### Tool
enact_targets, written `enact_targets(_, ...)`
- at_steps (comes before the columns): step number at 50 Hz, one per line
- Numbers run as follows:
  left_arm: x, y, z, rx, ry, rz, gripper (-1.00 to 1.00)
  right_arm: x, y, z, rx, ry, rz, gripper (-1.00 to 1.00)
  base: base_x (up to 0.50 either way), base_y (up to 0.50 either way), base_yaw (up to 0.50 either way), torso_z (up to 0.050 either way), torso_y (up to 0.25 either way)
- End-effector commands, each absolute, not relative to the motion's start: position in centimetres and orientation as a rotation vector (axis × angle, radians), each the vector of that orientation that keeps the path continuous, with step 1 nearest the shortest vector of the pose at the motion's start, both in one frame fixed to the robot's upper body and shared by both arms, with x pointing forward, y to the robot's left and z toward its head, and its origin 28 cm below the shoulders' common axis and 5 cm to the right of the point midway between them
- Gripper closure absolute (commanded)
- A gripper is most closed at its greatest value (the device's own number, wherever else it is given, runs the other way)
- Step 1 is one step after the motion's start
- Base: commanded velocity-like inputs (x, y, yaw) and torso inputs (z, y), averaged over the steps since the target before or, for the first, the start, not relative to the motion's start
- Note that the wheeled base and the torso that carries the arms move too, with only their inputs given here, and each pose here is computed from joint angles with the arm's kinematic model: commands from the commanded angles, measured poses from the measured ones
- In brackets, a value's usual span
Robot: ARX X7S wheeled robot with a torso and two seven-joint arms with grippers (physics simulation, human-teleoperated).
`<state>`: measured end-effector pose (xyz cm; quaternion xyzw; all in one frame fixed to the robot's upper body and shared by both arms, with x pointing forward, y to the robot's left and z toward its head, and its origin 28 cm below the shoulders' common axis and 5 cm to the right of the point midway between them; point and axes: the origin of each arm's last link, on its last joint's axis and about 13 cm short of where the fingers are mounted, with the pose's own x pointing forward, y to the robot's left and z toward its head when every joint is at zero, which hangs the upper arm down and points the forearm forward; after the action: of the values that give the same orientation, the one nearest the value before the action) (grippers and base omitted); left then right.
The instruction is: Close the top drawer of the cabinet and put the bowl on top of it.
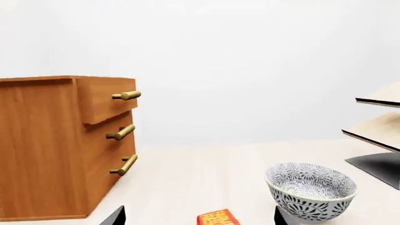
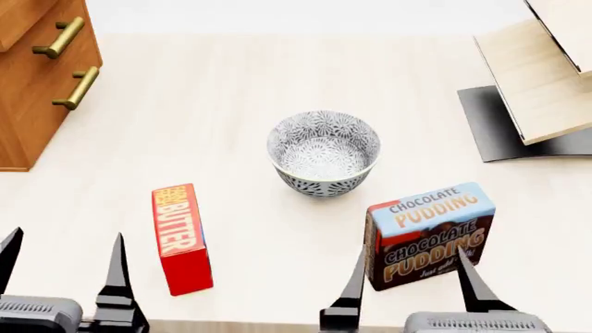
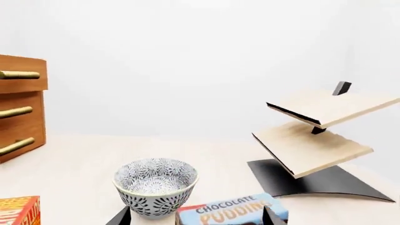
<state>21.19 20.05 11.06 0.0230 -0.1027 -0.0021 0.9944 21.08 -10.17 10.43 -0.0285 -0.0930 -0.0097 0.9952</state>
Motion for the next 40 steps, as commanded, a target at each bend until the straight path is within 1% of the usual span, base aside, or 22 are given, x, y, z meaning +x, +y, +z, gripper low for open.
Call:
enact_targets(1,20.6,19.8,15.0,0.060,-0.308,-0.011,-1.00,20.4,-10.4,14.4,-0.068,-0.289,-0.027,-1.00,0.00,0.00,0.00,0.000,0.000)
enact_targets(10,20.4,19.8,15.3,0.058,-0.317,-0.009,-1.00,19.5,-10.6,15.5,-0.049,-0.353,-0.017,-1.00,0.00,0.03,0.00,0.000,0.000)
enact_targets(35,20.5,20.0,15.3,0.052,-0.318,-0.012,-1.00,20.1,-10.4,15.1,-0.049,-0.345,-0.015,-1.00,0.00,0.50,0.00,0.000,0.000)
enact_targets(40,20.5,20.0,15.3,0.049,-0.321,-0.011,-1.00,20.2,-10.4,15.2,-0.051,-0.347,-0.018,-1.00,0.00,0.20,0.00,0.000,0.000)
